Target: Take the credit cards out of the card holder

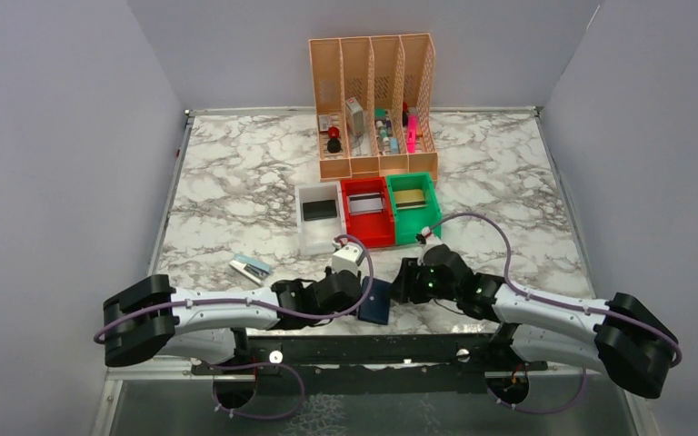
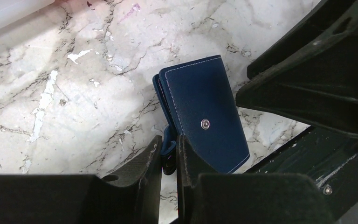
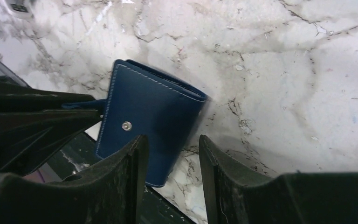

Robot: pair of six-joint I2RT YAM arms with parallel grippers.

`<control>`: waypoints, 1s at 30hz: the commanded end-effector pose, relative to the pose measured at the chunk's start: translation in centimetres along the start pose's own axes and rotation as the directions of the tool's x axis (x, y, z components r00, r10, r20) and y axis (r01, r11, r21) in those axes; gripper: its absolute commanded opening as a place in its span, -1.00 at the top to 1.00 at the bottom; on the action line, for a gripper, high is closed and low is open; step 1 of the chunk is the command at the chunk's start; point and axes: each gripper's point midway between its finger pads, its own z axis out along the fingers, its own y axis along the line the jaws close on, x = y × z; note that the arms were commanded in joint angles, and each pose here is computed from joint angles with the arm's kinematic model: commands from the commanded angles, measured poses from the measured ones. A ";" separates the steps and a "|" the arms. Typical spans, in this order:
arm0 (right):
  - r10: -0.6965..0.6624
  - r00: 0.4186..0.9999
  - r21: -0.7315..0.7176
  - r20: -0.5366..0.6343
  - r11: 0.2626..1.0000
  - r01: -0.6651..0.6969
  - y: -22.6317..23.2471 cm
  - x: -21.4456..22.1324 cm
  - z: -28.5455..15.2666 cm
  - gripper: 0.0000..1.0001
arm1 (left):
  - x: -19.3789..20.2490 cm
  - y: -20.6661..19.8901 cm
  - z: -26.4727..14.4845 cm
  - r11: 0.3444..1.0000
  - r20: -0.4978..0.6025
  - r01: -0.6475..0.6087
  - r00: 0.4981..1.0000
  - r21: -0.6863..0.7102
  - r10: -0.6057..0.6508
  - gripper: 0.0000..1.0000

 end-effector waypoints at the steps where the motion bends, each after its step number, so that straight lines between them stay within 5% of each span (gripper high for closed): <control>1: 0.007 0.999 -0.028 -0.039 1.000 -0.008 1.2 0.3 1.1 0.02 | -1.0 -0.4 -0.7 0.997 0.060 0.073 0.995 0.039 -0.075 0.77; 20: 0.032 0.998 0.024 -0.059 0.999 -0.030 0.2 1.2 1.5 -0.04 | -2.0 -0.8 -1.1 0.994 0.090 0.096 0.991 0.052 -0.100 0.83; 30: 0.003 0.999 -0.039 0.034 0.999 -0.001 1.9 -1.0 -1.1 -0.19 | -2.2 -2.2 -0.2 0.993 0.067 0.091 0.993 0.072 -0.096 0.84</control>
